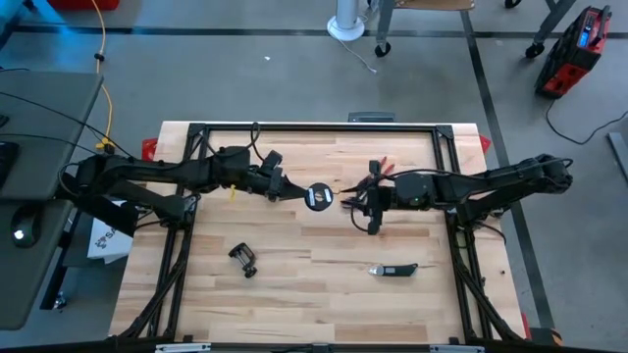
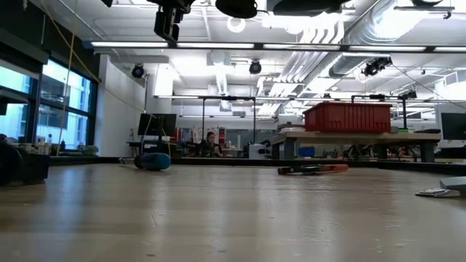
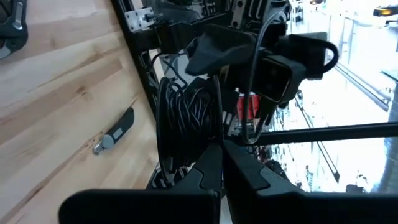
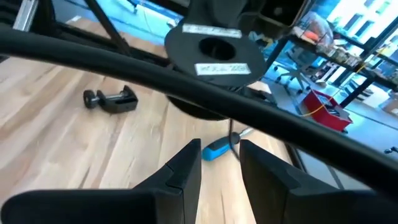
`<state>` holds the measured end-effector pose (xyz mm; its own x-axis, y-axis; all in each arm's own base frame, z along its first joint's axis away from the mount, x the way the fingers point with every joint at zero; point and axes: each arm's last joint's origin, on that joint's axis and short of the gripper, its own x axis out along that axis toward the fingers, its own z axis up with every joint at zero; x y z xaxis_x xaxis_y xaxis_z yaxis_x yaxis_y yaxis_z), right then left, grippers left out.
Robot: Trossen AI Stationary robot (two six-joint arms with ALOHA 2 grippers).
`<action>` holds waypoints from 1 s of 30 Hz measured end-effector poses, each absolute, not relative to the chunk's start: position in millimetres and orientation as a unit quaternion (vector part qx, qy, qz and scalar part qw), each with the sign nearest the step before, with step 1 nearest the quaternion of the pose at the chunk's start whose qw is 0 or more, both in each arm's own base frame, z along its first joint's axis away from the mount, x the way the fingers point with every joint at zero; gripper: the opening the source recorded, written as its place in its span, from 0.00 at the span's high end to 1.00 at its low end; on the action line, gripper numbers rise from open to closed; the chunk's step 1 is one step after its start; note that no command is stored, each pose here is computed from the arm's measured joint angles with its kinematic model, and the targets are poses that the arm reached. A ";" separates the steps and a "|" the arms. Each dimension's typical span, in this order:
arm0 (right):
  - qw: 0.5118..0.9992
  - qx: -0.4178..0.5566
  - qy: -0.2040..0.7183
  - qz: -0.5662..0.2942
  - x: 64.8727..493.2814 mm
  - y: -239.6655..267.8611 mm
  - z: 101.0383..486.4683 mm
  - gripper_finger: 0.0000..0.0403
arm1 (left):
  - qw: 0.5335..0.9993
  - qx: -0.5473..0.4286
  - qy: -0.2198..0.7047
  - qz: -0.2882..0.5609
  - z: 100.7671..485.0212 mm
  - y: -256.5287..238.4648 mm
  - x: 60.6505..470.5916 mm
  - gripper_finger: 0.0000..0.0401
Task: Coil cords
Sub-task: Uncoil the black wire from the black spool
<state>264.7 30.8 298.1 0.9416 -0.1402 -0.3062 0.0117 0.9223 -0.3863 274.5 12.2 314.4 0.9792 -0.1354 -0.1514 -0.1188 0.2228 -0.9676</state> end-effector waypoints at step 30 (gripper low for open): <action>0.972 -0.155 0.126 -0.125 274.2 35.9 300.5 0.98 | 0.770 -0.631 0.099 -0.008 315.3 11.7 274.6 1.00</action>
